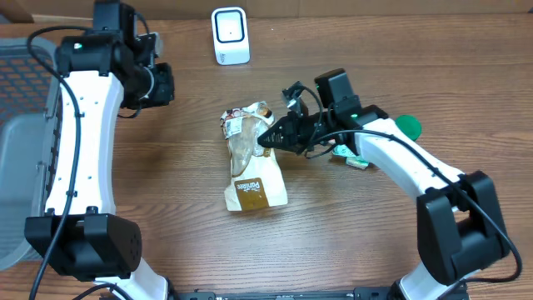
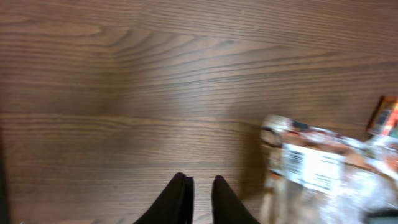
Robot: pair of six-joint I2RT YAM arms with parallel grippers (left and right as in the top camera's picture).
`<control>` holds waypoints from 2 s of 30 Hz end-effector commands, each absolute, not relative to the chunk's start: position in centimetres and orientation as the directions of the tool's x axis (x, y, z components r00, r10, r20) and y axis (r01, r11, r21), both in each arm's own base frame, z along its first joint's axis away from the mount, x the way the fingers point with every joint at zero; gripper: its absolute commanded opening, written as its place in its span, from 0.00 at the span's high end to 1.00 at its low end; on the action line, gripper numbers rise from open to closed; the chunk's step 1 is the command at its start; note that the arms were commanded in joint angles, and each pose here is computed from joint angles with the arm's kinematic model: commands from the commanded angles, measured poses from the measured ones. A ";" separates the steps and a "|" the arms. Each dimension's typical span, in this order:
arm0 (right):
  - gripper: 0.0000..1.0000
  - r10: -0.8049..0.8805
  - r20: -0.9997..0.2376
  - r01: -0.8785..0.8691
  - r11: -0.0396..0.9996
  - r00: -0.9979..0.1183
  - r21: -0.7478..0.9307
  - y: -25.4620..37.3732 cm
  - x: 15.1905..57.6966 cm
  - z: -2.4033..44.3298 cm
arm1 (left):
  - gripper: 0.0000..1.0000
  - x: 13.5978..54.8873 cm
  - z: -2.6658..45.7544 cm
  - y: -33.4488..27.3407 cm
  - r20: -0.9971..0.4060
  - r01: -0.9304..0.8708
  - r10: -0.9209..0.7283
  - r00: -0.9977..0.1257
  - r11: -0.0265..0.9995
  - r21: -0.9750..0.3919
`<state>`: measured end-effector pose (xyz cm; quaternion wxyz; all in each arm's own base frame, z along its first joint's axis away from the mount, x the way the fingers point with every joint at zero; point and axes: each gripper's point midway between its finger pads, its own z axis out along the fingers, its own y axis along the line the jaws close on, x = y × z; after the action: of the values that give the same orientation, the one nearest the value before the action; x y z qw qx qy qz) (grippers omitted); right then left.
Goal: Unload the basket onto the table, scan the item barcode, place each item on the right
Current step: 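Lift the beige bag with the right gripper toward the scanner, then hold the beige bag in front of the white scanner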
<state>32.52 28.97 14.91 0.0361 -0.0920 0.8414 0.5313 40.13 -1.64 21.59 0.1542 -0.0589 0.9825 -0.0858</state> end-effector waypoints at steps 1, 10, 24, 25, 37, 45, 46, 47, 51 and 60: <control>0.96 -0.147 -0.264 -0.298 0.303 -0.953 0.905 28.7 32.0 19.9 | 0.71 40.1 21.9 -0.1 -0.300 -0.108 -0.155 -0.941 0.980 -0.170; 0.96 -0.201 -0.442 -0.443 -0.041 -0.874 0.896 26.8 31.8 30.8 | 0.26 39.7 21.6 1.9 -0.291 -0.137 -0.170 -0.942 0.982 -0.128; 0.96 -0.154 -0.672 -0.655 -0.151 -0.724 0.740 26.1 33.4 39.2 | 0.00 39.1 21.5 7.0 -0.298 -0.250 -0.242 -0.923 0.968 -0.014; 0.96 -0.153 -0.669 -0.652 -0.150 -0.727 0.743 26.2 33.6 39.0 | 0.00 39.1 21.5 7.0 -0.299 -0.250 -0.242 -0.923 0.968 -0.014; 0.96 -0.103 -0.543 -0.544 -0.025 -0.833 0.839 28.1 38.1 31.0 | 0.01 39.1 21.5 6.9 -0.299 -0.248 -0.241 -0.923 0.969 -0.014; 0.96 -0.028 -0.535 -0.398 0.702 -0.845 0.591 24.1 43.7 21.9 | 0.00 39.1 21.5 6.9 -0.299 -0.248 -0.241 -0.923 0.969 -0.014; 0.96 -0.046 -0.553 -0.392 0.755 -0.832 0.526 23.6 44.0 22.0 | 0.00 39.1 21.5 6.9 -0.299 -0.248 -0.241 -0.923 0.969 -0.014; 0.96 -0.106 -0.602 -0.404 0.830 -0.791 0.385 23.1 44.4 22.6 | 0.01 39.1 21.5 6.9 -0.299 -0.248 -0.241 -0.923 0.969 -0.014; 0.96 -0.211 -0.663 -0.421 0.891 -0.718 0.173 24.2 44.5 23.3 | 0.01 39.1 21.5 6.9 -0.299 -0.248 -0.241 -0.923 0.969 -0.014; 0.96 -0.415 -0.810 -0.260 0.907 -0.413 -0.332 26.5 48.3 27.0 | 0.00 39.1 21.5 6.9 -0.299 -0.248 -0.241 -0.923 0.969 -0.014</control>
<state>45.78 29.23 24.92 0.4433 -0.2066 0.8695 0.0691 39.07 6.77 21.22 0.1479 -0.1306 0.9803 0.0064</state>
